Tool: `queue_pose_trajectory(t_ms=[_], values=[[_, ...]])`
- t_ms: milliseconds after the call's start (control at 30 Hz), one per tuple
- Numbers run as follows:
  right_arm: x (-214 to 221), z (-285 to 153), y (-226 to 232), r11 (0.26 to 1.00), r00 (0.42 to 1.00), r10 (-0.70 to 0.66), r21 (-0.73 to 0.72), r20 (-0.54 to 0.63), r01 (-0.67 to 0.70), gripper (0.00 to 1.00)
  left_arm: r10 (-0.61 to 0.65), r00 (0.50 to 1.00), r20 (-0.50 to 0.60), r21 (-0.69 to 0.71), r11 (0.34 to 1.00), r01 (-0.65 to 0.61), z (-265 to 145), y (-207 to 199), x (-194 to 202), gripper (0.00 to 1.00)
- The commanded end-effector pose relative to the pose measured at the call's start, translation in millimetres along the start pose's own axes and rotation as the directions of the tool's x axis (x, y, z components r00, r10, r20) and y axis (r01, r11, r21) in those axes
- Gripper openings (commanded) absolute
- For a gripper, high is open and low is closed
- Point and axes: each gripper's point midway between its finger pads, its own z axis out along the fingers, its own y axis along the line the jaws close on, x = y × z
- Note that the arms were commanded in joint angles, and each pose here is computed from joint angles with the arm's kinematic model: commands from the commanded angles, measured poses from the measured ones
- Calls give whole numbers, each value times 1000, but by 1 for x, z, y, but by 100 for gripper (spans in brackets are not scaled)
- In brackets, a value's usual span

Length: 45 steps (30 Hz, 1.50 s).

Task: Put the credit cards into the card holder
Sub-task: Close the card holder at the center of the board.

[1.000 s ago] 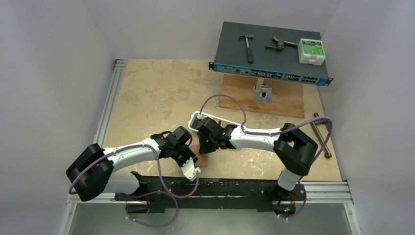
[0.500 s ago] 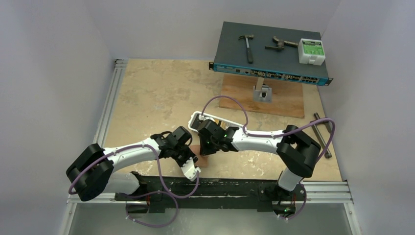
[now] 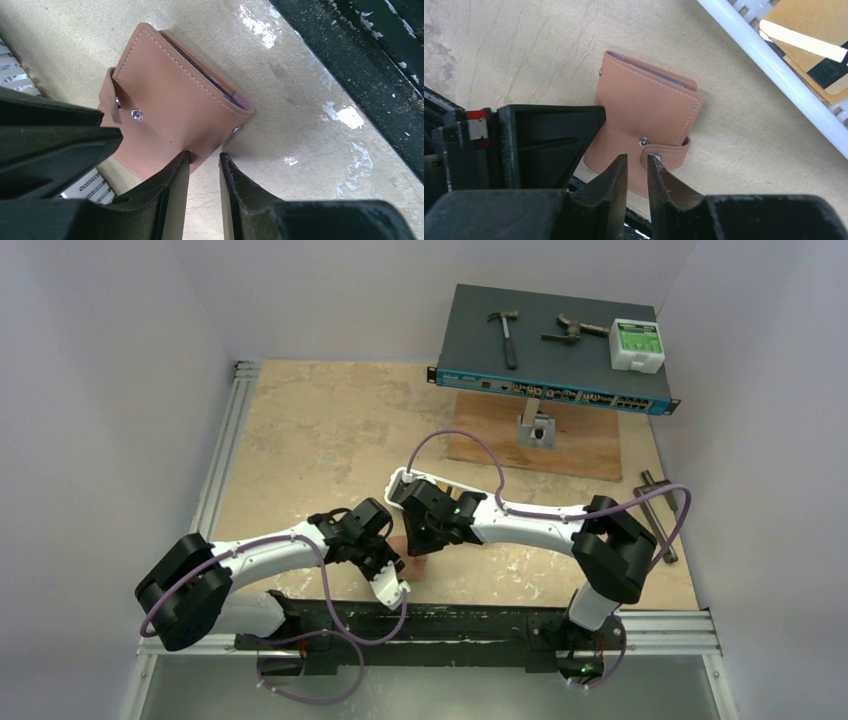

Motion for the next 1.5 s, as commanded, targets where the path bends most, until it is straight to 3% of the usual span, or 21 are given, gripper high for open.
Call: queue_pose_trajectory(t_ms=[0, 367, 633, 900, 1100, 1467], values=[[-11, -8, 2, 998, 999, -48, 36, 7, 48, 24, 8, 1000, 24, -6, 1000, -7, 0, 3, -6, 27], [-8, 1, -11, 983, 991, -112, 140, -75, 122, 37, 8, 1000, 24, -2, 1000, -8, -1, 3, -7, 27], [-10, 2, -9, 980, 990, -123, 148, -74, 133, 31, 9, 1000, 25, -4, 1000, -8, -1, 4, -7, 27], [-18, -3, -6, 978, 990, -132, 154, -53, 139, 19, 15, 1000, 27, 8, 1000, -15, 0, 1, -7, 27], [-15, -3, -8, 979, 990, -128, 154, -58, 135, 0, 13, 1000, 28, 8, 1000, -13, -1, 1, -8, 27], [-4, 0, -2, 986, 990, -112, 114, -88, 122, 0, 14, 999, 31, 24, 1000, -15, 0, -3, -8, 26]])
